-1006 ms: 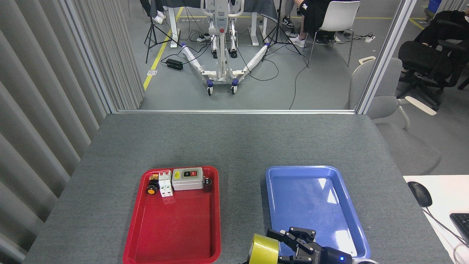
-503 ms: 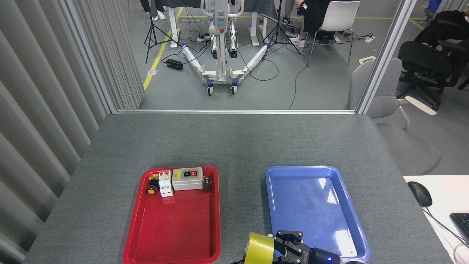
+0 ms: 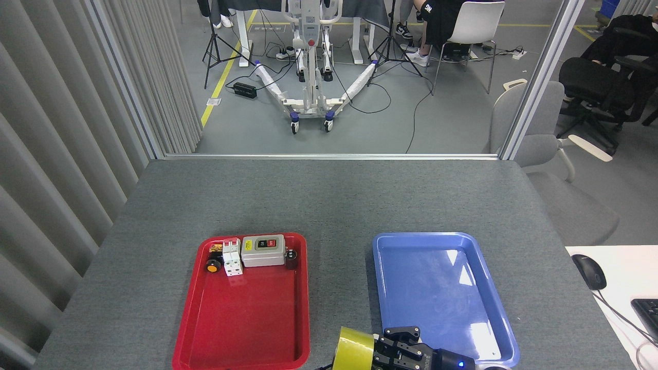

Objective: Place and move tape with both arms

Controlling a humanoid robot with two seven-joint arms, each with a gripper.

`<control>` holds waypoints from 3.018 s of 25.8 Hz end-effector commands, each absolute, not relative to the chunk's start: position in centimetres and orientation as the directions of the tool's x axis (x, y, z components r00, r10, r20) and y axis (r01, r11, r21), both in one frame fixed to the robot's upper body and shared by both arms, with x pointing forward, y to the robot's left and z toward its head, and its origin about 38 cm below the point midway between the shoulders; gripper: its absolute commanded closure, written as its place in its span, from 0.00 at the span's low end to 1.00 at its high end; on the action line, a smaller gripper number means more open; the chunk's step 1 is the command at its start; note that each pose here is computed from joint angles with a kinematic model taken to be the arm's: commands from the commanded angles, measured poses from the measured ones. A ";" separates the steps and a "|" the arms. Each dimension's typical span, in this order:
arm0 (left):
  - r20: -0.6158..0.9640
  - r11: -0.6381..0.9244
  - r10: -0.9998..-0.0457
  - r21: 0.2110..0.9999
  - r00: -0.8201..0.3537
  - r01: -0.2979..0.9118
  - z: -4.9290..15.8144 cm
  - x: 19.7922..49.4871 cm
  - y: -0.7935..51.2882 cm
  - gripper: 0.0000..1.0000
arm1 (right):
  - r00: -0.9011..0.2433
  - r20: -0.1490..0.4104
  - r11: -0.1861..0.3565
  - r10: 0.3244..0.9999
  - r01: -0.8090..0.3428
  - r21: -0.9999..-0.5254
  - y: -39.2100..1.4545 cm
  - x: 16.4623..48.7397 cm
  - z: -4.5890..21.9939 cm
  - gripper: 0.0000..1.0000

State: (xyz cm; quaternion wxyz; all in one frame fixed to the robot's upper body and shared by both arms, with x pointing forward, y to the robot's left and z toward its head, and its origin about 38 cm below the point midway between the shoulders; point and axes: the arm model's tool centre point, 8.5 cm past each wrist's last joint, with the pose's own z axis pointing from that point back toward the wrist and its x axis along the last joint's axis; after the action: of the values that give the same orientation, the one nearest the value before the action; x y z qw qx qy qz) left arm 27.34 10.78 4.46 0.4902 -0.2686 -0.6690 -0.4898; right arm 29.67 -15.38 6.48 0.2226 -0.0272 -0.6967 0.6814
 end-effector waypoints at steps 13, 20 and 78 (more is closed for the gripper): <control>0.925 0.403 -0.138 0.379 -0.355 0.833 3.7 27.9 11.9 0.22 | -0.899 0.274 0.078 0.342 -0.263 -0.962 -15.3 29.7 6.5 0.77; 0.912 0.425 -0.110 0.403 -0.396 0.810 4.3 28.4 12.4 0.00 | -0.899 0.279 0.092 0.337 -0.263 -0.960 -14.8 29.7 6.6 0.77; 0.067 0.093 -0.990 0.972 -0.120 -0.217 6.0 32.7 23.5 0.00 | 0.163 0.245 0.283 0.956 -0.735 -0.616 -29.3 42.5 1.5 0.74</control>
State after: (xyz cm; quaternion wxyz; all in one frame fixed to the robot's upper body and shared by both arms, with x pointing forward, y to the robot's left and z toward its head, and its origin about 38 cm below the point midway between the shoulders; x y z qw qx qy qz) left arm 32.68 23.62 5.93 0.4438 0.5134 -0.5872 -0.4412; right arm 42.35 -29.51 1.35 0.7385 -0.1883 -0.2905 0.5786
